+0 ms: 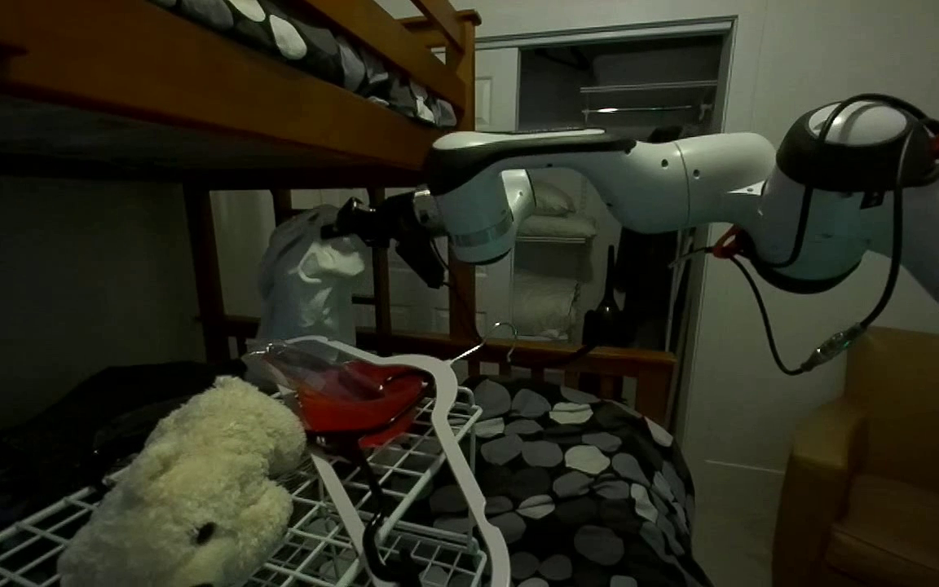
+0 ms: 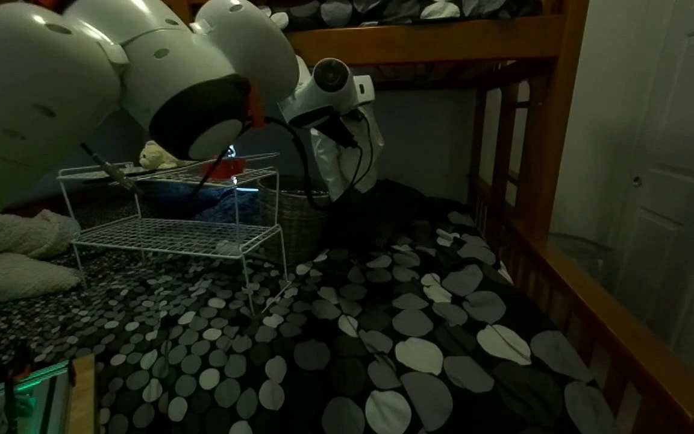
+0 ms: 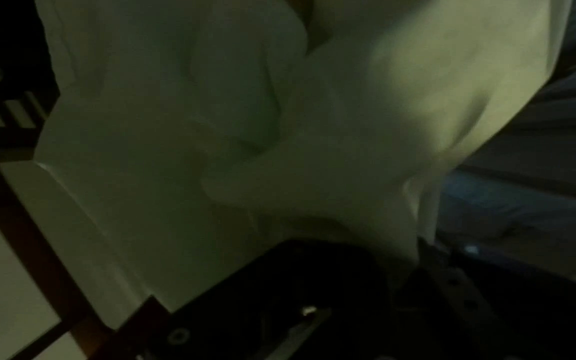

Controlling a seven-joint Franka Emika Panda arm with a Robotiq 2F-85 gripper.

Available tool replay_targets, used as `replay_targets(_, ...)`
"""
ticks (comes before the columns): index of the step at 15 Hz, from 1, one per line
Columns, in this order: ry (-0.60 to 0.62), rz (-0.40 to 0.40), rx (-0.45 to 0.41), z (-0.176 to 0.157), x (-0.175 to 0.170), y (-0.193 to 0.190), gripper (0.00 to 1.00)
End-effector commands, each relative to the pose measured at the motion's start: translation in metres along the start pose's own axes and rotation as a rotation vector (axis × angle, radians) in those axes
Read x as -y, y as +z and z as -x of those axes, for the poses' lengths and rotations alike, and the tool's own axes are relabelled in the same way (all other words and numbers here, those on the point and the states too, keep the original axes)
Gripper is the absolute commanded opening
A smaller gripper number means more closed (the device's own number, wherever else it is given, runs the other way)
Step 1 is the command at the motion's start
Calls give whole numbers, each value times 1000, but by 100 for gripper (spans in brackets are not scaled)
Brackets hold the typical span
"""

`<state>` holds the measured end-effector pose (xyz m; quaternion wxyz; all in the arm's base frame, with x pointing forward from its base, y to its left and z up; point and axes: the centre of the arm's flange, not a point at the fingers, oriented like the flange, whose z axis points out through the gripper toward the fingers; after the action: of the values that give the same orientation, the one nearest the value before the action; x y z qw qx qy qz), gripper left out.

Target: Pick up the white pillow case and put it in the basket

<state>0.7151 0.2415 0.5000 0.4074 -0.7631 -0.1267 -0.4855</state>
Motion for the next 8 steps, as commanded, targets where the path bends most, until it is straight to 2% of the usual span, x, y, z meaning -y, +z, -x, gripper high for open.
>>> replay_targets(1, 5, -193, 68, -13, 10, -22, 2)
replay_targets(3, 12, -286, 139, -26, 22, -27, 2)
replay_targets(4, 4, -210, 90, -23, 23, -15, 7)
replay_targets(6, 5, -255, 119, -32, 26, -23, 7)
replay_targets(7, 6, -261, 122, -33, 25, -25, 2)
replay_targets(8, 24, -293, 114, -28, 28, -14, 2)
